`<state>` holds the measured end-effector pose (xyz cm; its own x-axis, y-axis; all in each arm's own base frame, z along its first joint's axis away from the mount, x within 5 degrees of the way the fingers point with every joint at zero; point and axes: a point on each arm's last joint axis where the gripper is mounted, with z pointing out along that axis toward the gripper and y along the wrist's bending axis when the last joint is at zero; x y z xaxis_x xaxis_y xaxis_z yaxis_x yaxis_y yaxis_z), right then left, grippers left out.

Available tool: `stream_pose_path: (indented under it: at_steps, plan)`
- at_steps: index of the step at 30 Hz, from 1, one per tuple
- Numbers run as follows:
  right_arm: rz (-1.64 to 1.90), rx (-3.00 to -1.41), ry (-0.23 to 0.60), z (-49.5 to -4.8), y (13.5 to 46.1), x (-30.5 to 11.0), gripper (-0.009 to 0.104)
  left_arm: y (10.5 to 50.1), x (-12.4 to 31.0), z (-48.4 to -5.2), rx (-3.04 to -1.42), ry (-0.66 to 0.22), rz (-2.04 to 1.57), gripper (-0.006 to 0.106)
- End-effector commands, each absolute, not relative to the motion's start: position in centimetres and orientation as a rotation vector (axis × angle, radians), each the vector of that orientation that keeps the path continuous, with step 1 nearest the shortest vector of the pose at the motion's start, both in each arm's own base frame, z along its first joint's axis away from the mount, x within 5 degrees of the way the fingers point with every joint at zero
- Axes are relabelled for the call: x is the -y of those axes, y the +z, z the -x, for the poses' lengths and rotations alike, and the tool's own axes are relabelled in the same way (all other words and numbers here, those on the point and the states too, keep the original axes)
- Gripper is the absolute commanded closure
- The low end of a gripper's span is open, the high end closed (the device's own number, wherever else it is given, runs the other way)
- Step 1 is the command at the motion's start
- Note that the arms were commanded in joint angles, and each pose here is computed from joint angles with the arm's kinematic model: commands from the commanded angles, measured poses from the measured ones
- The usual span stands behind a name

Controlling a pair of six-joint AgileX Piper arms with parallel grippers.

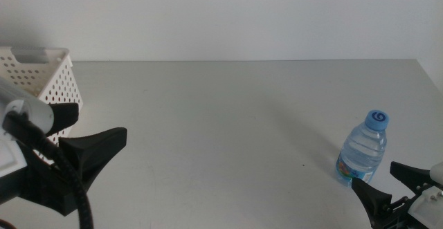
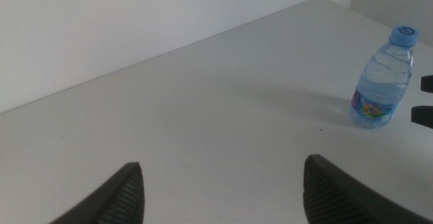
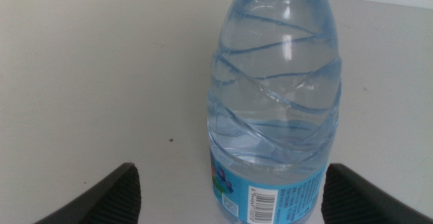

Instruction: Use arms to grab the bottles and put them into the dustbin to the left of the table.

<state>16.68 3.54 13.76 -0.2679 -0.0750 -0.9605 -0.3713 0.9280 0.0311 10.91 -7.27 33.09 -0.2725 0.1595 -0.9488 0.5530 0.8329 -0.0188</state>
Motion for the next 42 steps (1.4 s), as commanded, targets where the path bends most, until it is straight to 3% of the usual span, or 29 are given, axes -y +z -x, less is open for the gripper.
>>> stream_pose_path:
  at_steps: [1,10,20,23,24,26,28,35,42]
  plan:
    - [0.313,-1.600,0.308,-17.5,16.1,-3.7,0.001,34.8,7.4,-11.0,-1.733,-0.449,-0.506,0.023]
    - [0.316,-1.520,0.291,-20.2,17.4,-3.7,0.001,34.8,7.4,-11.0,-1.733,-0.449,-0.506,0.023]
    - [0.310,-1.552,0.295,-24.0,16.2,-3.7,0.004,34.8,7.4,-11.0,-1.733,-0.449,-0.506,0.023]
    - [0.307,-1.580,0.299,-24.1,15.5,-3.7,0.020,34.8,7.4,-11.0,-1.733,-0.449,-0.506,0.023]
    - [0.306,-1.585,0.301,-24.1,15.3,-3.7,0.032,34.8,7.4,-11.0,-1.733,-0.449,-0.506,0.023]
    - [0.311,-1.589,0.305,-24.1,15.2,-3.8,0.059,34.8,7.4,-11.0,-1.733,-0.449,-0.506,0.023]
    - [0.321,-1.580,0.314,-24.1,15.3,-4.0,0.096,34.8,7.4,-11.0,-1.733,-0.449,-0.506,0.023]
    - [0.396,-1.404,0.478,-27.6,18.6,-8.3,0.096,34.8,7.4,-11.0,-1.733,-0.449,-0.506,0.023]
    - [0.552,-1.257,0.621,-34.1,22.6,-17.0,0.096,34.8,7.4,-11.0,-1.733,-0.449,-0.506,0.023]
